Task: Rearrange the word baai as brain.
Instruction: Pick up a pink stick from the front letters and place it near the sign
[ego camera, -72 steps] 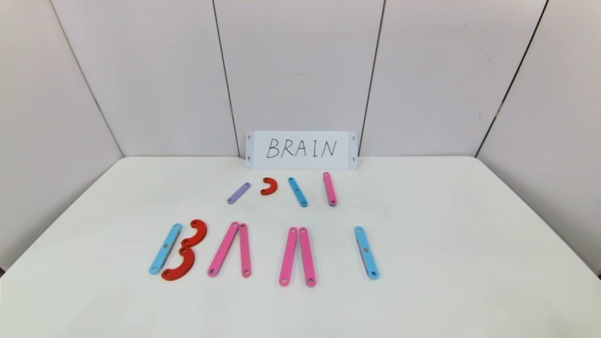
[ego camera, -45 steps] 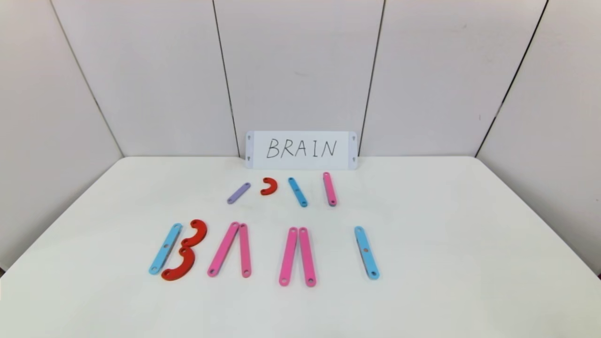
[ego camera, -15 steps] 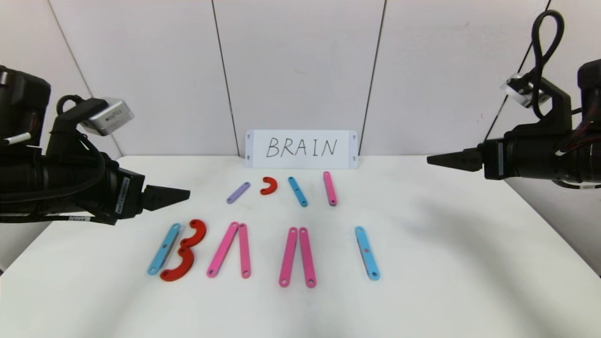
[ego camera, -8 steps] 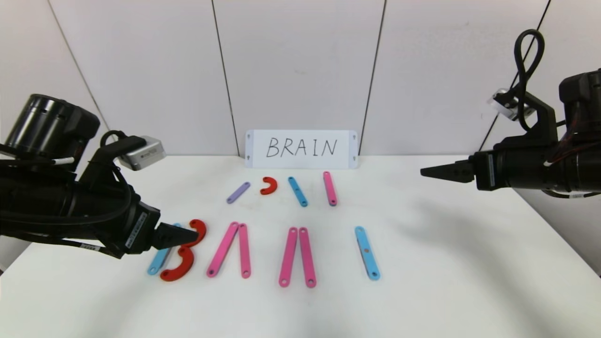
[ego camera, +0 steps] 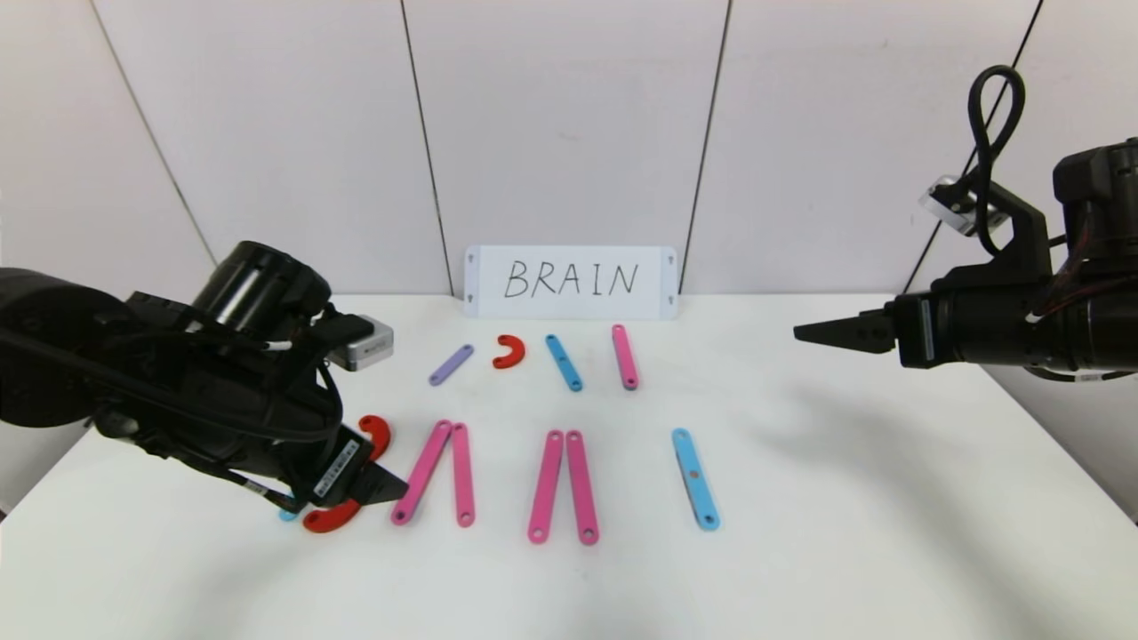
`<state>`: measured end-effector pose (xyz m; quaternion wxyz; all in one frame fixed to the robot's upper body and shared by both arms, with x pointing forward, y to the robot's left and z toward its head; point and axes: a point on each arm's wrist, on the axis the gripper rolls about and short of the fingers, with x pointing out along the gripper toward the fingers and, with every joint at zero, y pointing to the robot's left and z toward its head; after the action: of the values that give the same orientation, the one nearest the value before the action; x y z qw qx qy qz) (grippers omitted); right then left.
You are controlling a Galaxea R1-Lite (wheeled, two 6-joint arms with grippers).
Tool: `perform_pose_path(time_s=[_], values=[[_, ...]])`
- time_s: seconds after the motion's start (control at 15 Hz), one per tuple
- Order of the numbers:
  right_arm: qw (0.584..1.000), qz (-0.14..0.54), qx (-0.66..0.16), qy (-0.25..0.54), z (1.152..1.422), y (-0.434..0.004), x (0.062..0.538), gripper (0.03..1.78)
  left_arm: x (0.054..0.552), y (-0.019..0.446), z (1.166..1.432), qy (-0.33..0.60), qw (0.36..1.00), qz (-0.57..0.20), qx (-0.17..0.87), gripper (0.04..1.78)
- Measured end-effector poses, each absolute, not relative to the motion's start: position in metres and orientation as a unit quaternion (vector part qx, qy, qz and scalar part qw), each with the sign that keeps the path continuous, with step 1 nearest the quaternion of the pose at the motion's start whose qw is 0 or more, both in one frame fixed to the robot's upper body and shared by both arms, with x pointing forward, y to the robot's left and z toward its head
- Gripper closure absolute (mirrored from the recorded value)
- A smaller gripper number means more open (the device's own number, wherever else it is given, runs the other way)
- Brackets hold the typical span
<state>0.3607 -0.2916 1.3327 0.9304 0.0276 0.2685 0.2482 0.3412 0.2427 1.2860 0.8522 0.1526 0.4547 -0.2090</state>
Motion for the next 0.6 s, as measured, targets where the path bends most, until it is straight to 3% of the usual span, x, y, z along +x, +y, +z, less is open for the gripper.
perform_pose_path(time_s=[0.6], values=[[0.932,0.243,0.029,0.269,1.332,-0.294,0.362,0.07,0.382,0.226,1.247,0.478,0.841,-0.204,0.150,0.08]])
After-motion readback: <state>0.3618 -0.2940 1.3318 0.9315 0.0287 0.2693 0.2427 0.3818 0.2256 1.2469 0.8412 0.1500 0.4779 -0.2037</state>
